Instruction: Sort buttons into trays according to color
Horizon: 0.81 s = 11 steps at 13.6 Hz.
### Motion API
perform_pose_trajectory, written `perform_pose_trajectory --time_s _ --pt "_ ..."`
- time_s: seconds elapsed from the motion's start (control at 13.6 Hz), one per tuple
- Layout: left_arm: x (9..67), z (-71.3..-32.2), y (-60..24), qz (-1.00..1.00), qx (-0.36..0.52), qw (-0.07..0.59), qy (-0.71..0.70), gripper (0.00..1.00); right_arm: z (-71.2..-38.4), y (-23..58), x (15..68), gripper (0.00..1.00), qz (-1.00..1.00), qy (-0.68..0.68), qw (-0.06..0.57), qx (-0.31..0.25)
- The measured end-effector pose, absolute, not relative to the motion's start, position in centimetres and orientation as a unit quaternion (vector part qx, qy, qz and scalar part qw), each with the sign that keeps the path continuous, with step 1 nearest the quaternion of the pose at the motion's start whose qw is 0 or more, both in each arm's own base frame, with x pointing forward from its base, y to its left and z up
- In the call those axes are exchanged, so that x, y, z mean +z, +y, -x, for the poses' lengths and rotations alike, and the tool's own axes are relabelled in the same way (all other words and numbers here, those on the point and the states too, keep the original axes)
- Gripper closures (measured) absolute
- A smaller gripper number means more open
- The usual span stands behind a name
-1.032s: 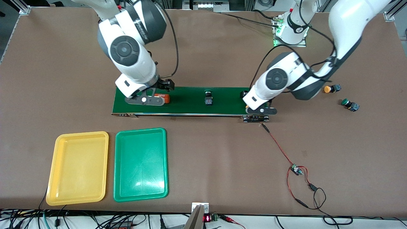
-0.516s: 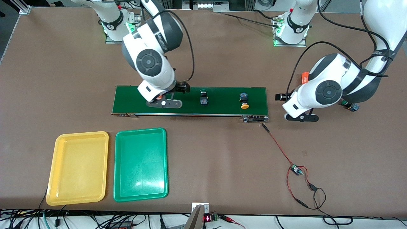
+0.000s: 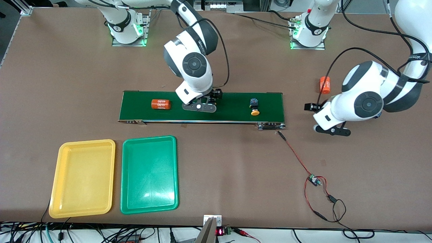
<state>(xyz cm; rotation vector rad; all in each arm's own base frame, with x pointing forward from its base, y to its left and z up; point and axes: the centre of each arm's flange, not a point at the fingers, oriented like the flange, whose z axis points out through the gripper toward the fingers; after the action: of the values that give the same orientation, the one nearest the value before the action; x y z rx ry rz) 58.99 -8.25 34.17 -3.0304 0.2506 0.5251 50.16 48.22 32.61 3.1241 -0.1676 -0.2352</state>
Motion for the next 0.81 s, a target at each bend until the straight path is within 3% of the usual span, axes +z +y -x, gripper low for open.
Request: perform_pose_trajectory --time_s 0.44,0.81 --pt "32.0 -60.2 -3.1 0.973 0.190 0.036 0.125 0.00 -50.9 47.9 28.1 0.00 -0.995 -0.056 0.016 -0.079" --pt "30.3 -59.0 -0.9 0.966 0.233 0.016 0.107 0.00 -51.1 47.9 25.9 0.00 -0.995 -0.055 0.019 -0.078"
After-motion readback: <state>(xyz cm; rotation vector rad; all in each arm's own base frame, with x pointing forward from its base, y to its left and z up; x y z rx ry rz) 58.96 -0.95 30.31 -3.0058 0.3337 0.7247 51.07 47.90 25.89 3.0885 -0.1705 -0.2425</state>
